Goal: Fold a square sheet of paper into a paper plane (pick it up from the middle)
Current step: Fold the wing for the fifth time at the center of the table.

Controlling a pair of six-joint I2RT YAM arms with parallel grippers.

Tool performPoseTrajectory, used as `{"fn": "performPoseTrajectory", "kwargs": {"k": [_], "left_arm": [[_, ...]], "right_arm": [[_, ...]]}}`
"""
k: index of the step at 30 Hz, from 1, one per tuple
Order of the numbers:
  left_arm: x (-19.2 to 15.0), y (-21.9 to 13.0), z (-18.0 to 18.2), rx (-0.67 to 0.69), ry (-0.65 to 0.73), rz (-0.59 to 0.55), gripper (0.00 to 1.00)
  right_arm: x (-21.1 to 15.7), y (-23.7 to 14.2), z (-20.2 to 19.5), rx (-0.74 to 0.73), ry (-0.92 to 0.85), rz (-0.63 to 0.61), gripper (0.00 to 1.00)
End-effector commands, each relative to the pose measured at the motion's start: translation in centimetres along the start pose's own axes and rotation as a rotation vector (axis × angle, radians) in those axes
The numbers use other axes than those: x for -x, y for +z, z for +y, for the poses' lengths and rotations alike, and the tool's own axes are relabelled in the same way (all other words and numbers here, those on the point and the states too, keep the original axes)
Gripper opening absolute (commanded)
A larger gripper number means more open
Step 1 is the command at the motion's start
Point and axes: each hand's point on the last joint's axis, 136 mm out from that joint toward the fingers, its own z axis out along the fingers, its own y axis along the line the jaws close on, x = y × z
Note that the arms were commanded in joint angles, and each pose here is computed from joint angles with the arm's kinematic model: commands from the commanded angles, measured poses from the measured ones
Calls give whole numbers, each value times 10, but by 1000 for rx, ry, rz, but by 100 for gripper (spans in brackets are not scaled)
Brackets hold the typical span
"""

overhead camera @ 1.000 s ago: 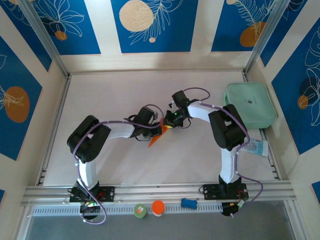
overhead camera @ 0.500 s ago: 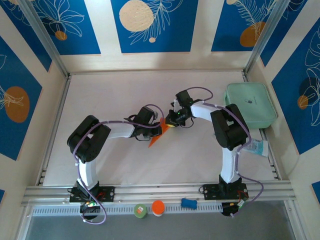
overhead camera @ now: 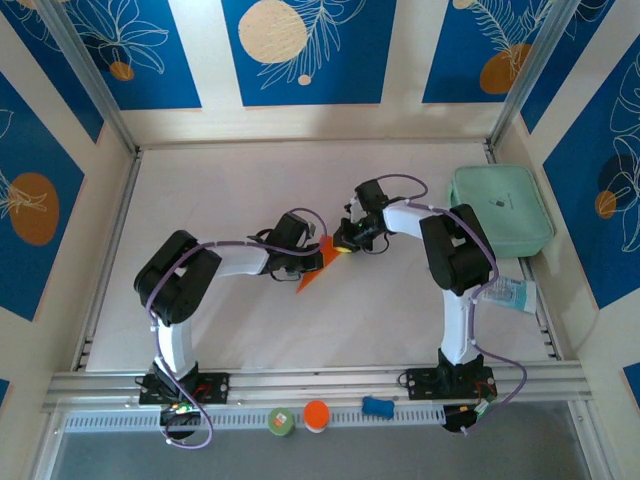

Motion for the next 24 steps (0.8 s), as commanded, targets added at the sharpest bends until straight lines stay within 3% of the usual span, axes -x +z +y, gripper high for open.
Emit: {"fn": "performPoseTrajectory", "kwargs": {"k": [1,8,13,24], "left_arm": [[-31,4,45,136,-35,98,0],[-31,6,42,122,-31,103,0],[-31,6,41,116,-30,106,0],[-30,7,40,115,-32,107,0]], "right_arm": [[28,-5,-42,-62,73,-64,9],[49,-37,-36,-34,70,-174,5],[33,-57,-5,-5,-22,-242,4],[-29,-10,30,43,-65,-89,3]]}}
